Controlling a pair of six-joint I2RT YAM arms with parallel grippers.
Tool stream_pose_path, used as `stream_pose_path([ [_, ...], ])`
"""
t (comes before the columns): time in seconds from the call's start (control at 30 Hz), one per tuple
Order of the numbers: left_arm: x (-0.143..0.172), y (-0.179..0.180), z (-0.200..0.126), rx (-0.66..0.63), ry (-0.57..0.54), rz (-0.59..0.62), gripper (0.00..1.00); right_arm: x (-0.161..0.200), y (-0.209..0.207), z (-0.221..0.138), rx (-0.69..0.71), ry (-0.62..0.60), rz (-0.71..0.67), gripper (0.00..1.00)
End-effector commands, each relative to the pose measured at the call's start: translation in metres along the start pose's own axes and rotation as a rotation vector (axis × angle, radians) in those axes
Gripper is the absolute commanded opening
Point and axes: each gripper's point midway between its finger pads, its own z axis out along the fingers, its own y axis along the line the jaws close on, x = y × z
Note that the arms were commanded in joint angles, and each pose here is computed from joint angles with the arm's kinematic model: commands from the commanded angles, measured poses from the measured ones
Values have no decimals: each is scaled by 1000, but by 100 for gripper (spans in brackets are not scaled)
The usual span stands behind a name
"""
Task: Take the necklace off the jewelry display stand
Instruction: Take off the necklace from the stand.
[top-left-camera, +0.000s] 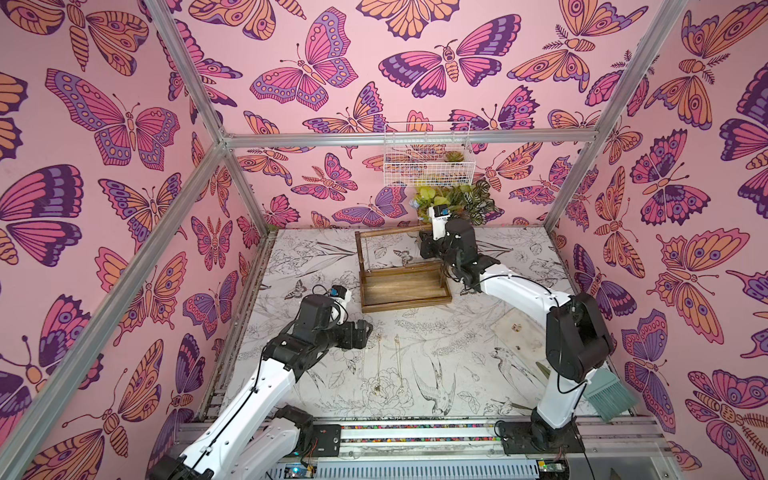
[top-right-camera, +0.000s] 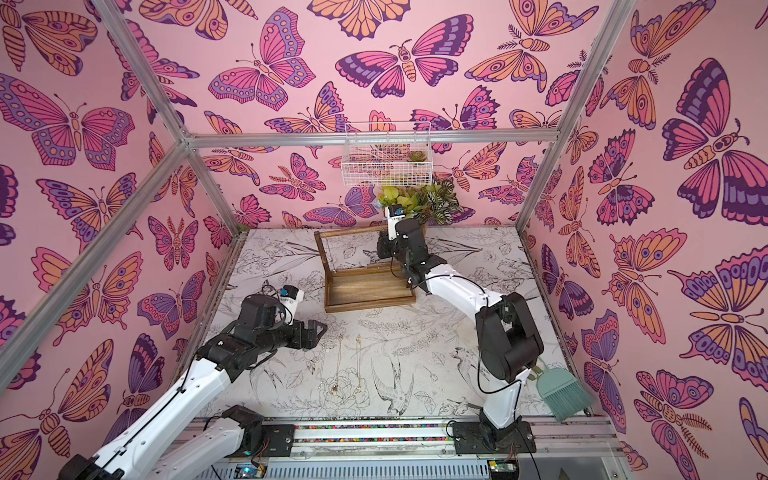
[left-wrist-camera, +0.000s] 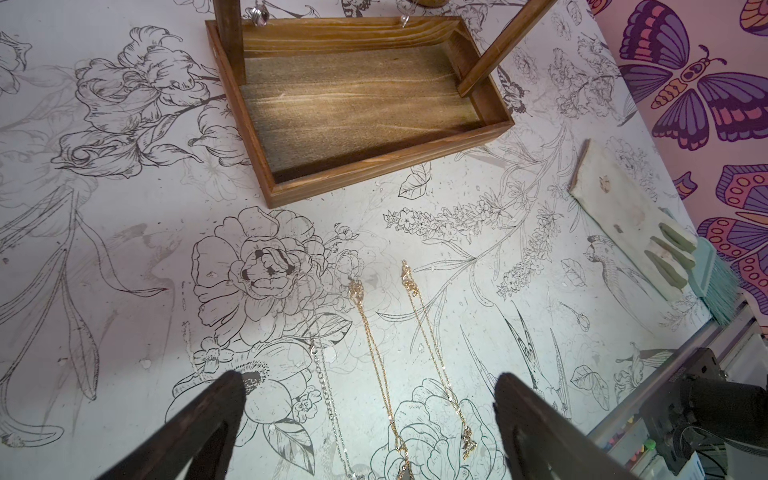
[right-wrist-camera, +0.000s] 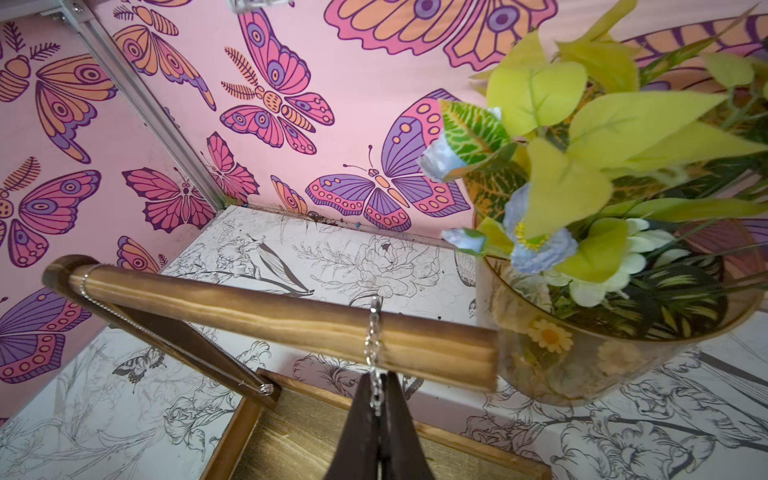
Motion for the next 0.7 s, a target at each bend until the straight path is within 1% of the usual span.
stream_pose_path([
  [0.0, -9, -6, 0, 30, -22, 3, 96, -17, -9, -13, 15, -25, -16, 0],
  [0.23, -16, -11, -5, 44, -58, 42, 98, -25, -24, -21, 34, -29, -15, 0],
  [0.47, -14, -15, -4, 43, -56, 51, 98, -27, -37, -27, 58, -22, -12, 0],
  [0.67, -16, -22, -6, 42, -67, 90, 98, -35, -46, -32, 74, -31, -12, 0],
])
